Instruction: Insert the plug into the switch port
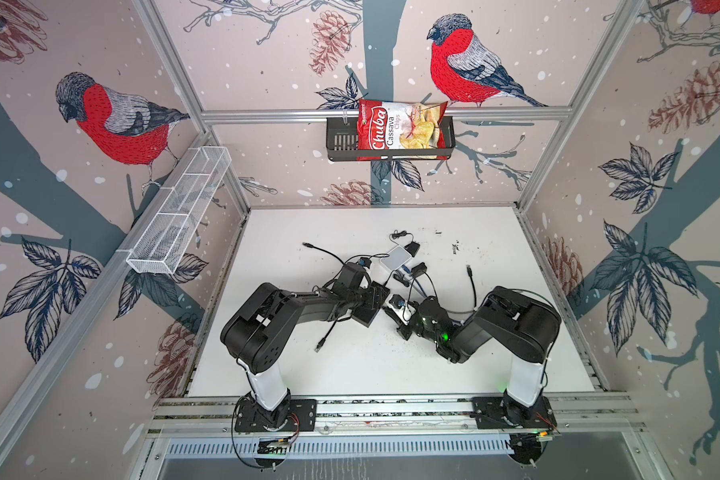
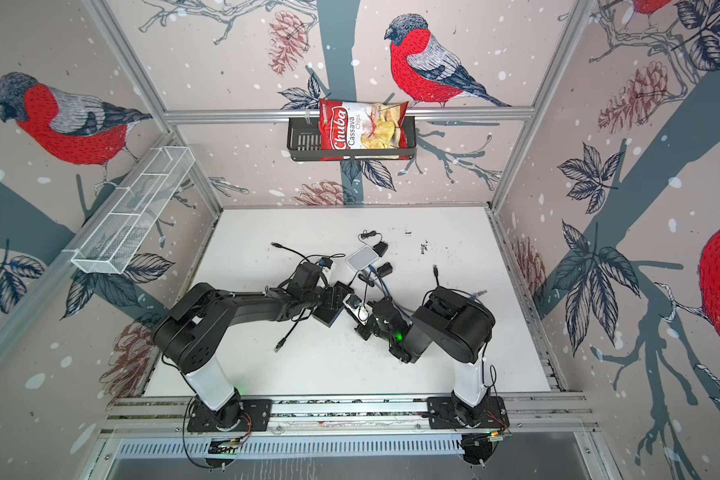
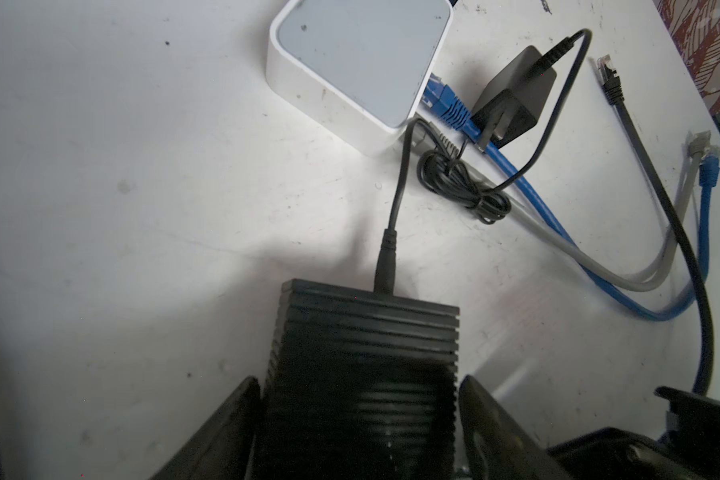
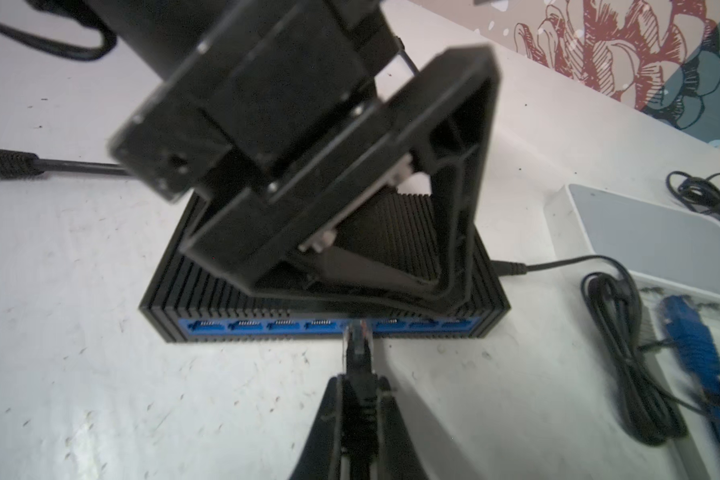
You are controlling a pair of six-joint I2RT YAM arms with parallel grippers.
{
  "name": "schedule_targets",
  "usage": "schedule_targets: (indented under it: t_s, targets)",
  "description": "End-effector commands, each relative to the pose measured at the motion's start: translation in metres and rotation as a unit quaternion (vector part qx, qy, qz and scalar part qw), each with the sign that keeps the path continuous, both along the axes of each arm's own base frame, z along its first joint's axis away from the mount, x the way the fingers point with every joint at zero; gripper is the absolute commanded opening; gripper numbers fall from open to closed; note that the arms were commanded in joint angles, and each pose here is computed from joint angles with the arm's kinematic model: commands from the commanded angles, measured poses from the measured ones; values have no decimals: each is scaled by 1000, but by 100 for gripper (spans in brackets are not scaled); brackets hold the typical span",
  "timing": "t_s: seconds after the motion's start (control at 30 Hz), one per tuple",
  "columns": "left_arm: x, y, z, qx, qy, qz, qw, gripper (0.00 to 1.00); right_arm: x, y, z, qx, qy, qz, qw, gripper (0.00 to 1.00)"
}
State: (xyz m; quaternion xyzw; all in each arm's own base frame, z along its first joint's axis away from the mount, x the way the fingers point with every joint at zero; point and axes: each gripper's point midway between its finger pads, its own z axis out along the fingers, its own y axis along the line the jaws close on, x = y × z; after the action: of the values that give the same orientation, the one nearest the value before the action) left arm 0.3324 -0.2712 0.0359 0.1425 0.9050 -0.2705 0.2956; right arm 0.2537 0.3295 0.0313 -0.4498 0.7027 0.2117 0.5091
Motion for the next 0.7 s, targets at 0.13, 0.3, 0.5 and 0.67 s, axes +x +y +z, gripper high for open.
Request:
schedule_targets:
  t_s: [0.13,0.3,0.5,0.67]
  targets:
    - [-8,-10,0,-29,13,-20,999,74,5,10,13,31,-14,-3,999,6]
    - [-10,-14,-1,-34,15,-25,999,73,7,15,11,32,-13,-2,999,6]
    - [-11,-14,-2,-35,21,-18,999,73,16,15,15,38,-15,-29,999,6]
    - [-18,-21,-1,-51,22,-28,998,73,17,18,20,44,-25,-27,998,6]
